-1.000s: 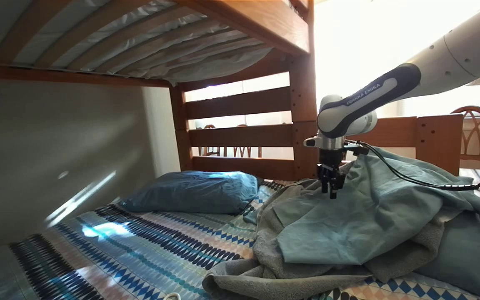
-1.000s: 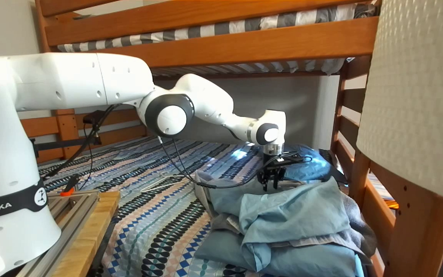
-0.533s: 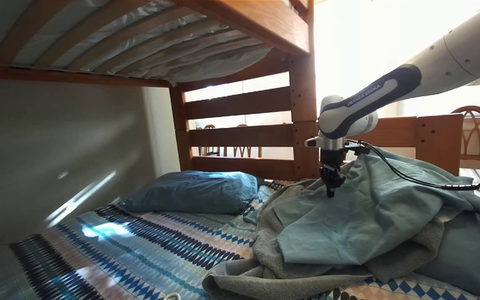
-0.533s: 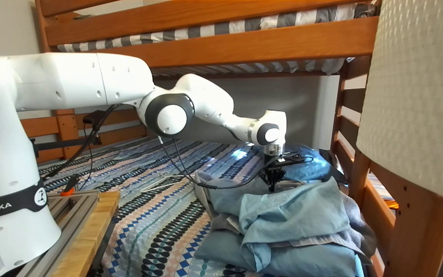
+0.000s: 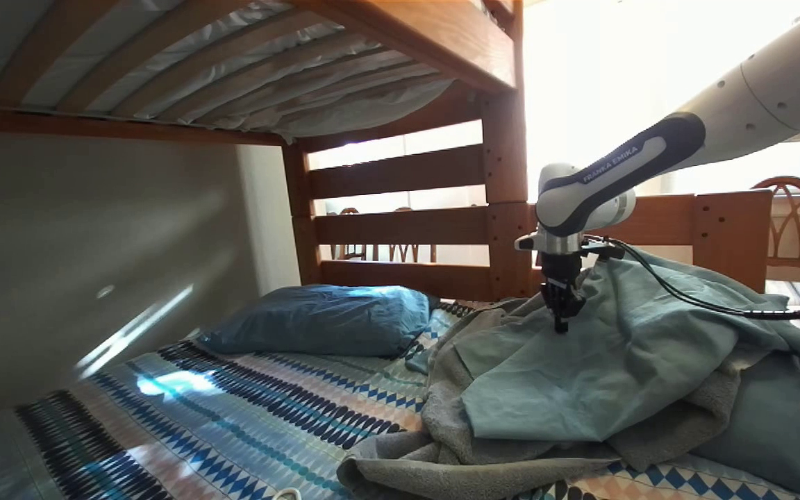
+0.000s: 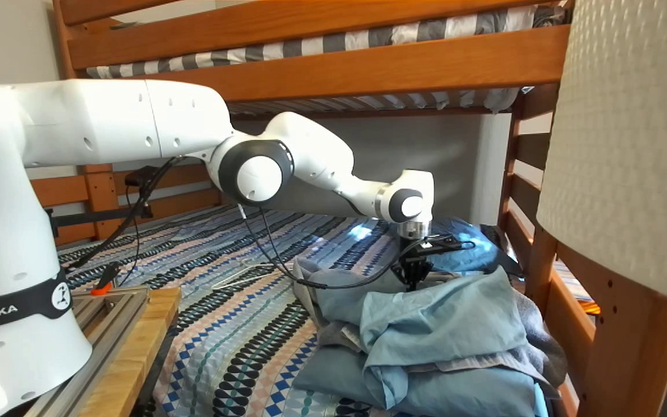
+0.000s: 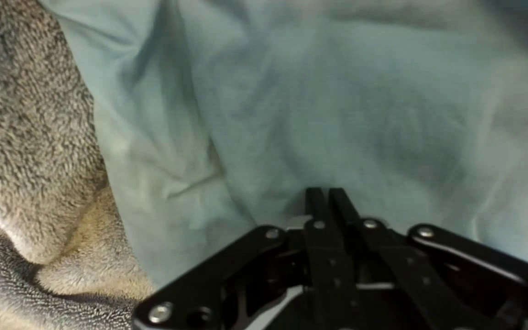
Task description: Unfold the blue pillowcase on the towel
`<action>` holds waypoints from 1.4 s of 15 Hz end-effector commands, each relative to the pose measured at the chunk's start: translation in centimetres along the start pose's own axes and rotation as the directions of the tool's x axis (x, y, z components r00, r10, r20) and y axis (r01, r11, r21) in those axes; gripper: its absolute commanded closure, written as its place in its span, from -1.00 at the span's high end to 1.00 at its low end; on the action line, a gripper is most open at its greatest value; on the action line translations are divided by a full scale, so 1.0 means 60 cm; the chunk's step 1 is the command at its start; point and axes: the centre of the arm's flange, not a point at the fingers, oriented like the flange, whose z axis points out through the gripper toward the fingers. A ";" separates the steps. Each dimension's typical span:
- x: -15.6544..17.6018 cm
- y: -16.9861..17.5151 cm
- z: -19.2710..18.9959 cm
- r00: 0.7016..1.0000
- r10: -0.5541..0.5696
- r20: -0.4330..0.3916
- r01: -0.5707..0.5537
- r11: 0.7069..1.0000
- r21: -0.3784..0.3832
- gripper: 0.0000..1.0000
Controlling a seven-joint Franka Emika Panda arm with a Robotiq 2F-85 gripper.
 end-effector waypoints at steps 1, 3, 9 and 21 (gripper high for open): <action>0.023 0.060 0.016 1.000 -0.004 -0.012 0.004 1.000 0.007 -0.21; 0.028 0.058 0.011 1.000 -0.011 -0.009 0.011 1.000 0.007 0.07; 0.016 0.043 0.031 1.000 0.009 0.002 -0.009 0.999 0.054 0.93; -0.003 0.033 0.067 0.999 0.030 0.039 -0.035 0.991 0.129 -0.44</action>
